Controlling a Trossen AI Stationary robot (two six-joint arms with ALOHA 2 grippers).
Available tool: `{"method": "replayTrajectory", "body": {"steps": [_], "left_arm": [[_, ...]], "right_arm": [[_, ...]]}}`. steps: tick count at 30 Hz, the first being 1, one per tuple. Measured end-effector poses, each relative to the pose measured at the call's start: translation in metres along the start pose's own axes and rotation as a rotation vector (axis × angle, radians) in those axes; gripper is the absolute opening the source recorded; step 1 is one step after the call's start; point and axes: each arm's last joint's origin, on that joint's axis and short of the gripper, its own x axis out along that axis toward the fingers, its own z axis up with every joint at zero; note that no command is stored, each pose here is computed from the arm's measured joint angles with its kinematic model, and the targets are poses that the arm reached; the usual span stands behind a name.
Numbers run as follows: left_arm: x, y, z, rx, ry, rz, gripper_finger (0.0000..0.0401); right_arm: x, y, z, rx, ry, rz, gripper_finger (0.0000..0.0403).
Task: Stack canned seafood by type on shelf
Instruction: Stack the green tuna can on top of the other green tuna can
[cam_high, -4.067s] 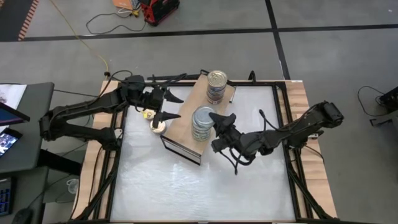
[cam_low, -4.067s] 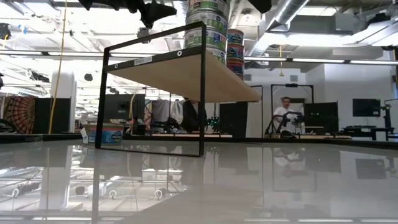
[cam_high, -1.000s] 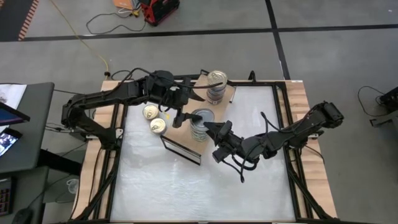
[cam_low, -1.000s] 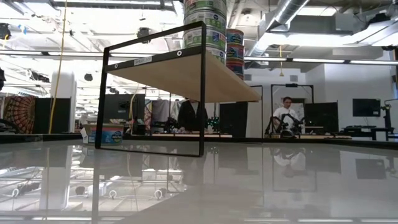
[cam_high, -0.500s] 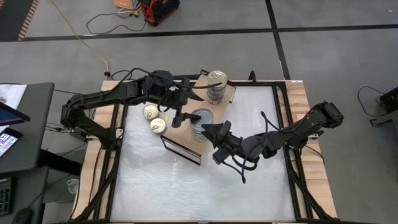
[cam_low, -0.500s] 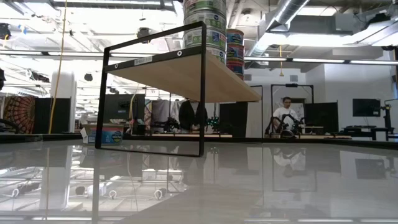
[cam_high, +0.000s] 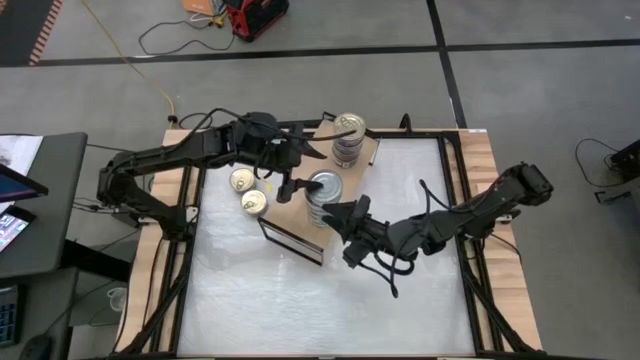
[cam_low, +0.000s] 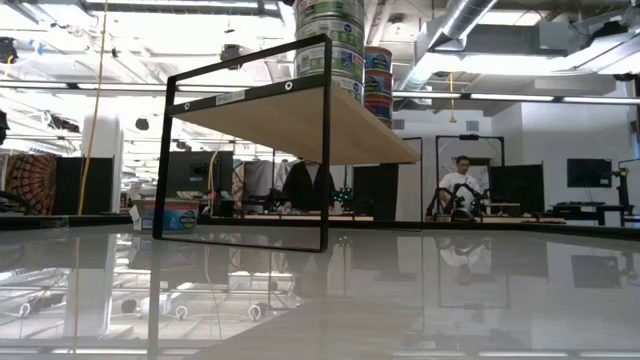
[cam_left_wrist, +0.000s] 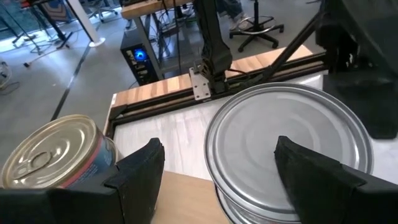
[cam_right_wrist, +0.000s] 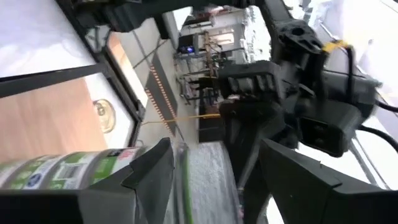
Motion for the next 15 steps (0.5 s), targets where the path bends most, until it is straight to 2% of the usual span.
{"method": "replayTrajectory", "body": {"steps": [6, 15], "left_arm": [[-0.008, -0.001, 0.002, 0.000, -0.006, -0.004, 0.0295], [-0.011, -0.003, 0.004, 0.013, -0.014, -0.003, 0.0295]], "right_arm": [[-0.011, -0.007, 0.004, 0.021, 0.013, -0.029, 0.0272], [-0.012, -0.013, 0.002, 0.069, 0.025, -0.057, 0.0272]]}}
